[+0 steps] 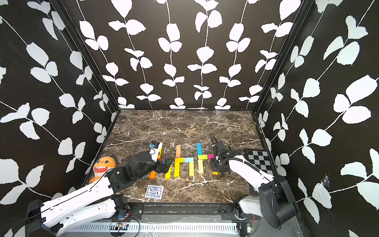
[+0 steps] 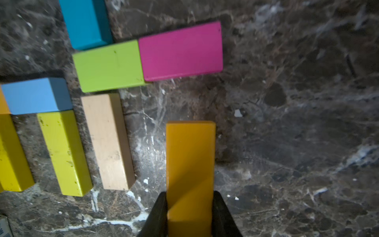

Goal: Assemble the letter h with building blocks
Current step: Assemble the building block at the center of the board.

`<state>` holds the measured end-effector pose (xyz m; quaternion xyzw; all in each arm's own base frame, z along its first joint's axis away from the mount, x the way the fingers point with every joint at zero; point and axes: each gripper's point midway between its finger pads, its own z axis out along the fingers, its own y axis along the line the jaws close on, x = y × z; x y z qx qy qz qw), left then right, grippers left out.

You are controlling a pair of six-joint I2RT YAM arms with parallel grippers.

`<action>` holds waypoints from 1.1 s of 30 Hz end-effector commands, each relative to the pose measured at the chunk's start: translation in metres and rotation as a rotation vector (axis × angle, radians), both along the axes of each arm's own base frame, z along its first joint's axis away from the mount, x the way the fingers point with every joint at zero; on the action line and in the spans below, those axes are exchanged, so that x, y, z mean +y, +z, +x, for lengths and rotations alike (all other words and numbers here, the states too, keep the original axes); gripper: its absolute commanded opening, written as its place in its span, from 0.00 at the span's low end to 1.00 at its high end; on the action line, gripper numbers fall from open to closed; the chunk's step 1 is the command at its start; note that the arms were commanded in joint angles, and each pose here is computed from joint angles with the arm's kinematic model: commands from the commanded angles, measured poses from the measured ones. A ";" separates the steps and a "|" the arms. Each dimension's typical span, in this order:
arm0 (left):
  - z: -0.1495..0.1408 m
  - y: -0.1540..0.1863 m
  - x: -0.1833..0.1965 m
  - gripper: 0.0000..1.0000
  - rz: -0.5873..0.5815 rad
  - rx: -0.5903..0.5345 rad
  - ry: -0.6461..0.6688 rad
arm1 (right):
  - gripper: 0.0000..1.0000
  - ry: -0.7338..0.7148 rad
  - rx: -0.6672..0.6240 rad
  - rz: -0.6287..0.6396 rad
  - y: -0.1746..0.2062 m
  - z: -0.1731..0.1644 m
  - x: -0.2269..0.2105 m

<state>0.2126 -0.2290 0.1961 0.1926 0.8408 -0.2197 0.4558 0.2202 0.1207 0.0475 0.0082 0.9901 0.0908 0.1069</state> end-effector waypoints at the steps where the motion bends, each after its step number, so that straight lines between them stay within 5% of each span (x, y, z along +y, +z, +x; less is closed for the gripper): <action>1: 0.000 0.004 0.001 0.99 -0.016 -0.018 -0.006 | 0.07 0.010 0.034 -0.006 -0.007 -0.005 0.001; 33: -0.002 0.005 0.003 0.99 -0.016 -0.025 -0.010 | 0.07 0.055 0.050 -0.162 -0.017 0.020 -0.016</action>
